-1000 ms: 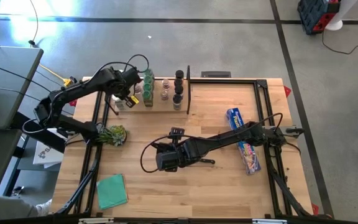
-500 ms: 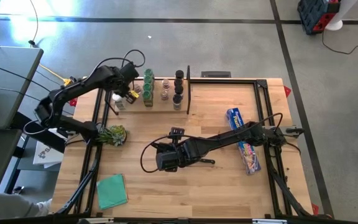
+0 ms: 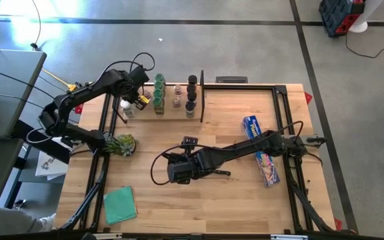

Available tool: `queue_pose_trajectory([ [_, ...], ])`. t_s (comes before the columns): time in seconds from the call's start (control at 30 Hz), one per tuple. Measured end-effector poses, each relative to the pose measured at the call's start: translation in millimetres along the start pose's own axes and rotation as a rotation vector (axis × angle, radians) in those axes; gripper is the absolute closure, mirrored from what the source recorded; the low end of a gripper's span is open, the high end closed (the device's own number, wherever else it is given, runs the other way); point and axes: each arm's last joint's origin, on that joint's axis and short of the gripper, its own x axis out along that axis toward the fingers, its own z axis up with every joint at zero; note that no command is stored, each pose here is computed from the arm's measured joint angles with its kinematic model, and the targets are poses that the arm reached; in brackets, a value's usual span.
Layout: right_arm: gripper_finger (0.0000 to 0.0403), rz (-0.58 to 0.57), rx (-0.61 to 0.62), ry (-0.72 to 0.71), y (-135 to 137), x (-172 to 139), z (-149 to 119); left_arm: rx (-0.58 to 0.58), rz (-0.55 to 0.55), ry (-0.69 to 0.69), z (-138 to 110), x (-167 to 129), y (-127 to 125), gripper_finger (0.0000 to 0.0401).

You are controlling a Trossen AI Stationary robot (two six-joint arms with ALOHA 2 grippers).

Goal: Shelf spices
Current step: Adjust the white lid seasoning bottles on the shelf

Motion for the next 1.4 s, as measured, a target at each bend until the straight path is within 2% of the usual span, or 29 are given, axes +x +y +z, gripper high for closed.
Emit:
queue_pose_trajectory([
  [0.33,0.0077,0.000,0.000,0.000,-0.2,0.1,0.0,-0.001,0.039,-0.032,2.7,0.0,0.6,0.0401],
  [0.77,0.0077,0.000,0.000,0.000,-0.2,0.1,0.0,0.014,0.019,-0.122,5.8,-7.8,-3.8,0.0401],
  [0.87,0.0077,0.000,0.000,0.001,0.0,0.0,0.0,0.016,-0.038,-0.179,0.8,-28.0,-4.7,0.0401],
  [1.0,0.0077,-0.001,-0.002,0.003,-0.3,0.1,-0.3,0.014,-0.170,-0.263,-19.0,-59.6,-9.4,0.0401],
  [1.07,0.0077,-0.001,-0.001,0.003,-0.2,0.1,-0.3,0.022,-0.199,-0.275,-28.9,-68.6,-12.7,0.0401],
  [1.3,0.0077,0.002,0.013,0.002,1.5,-1.0,-0.8,0.071,-0.136,-0.295,-53.5,-64.2,-28.7,0.0401],
  [1.4,0.0077,0.003,0.009,-0.001,1.6,-1.0,-0.3,0.031,-0.096,-0.332,-52.7,-59.8,-30.3,0.0401],
])
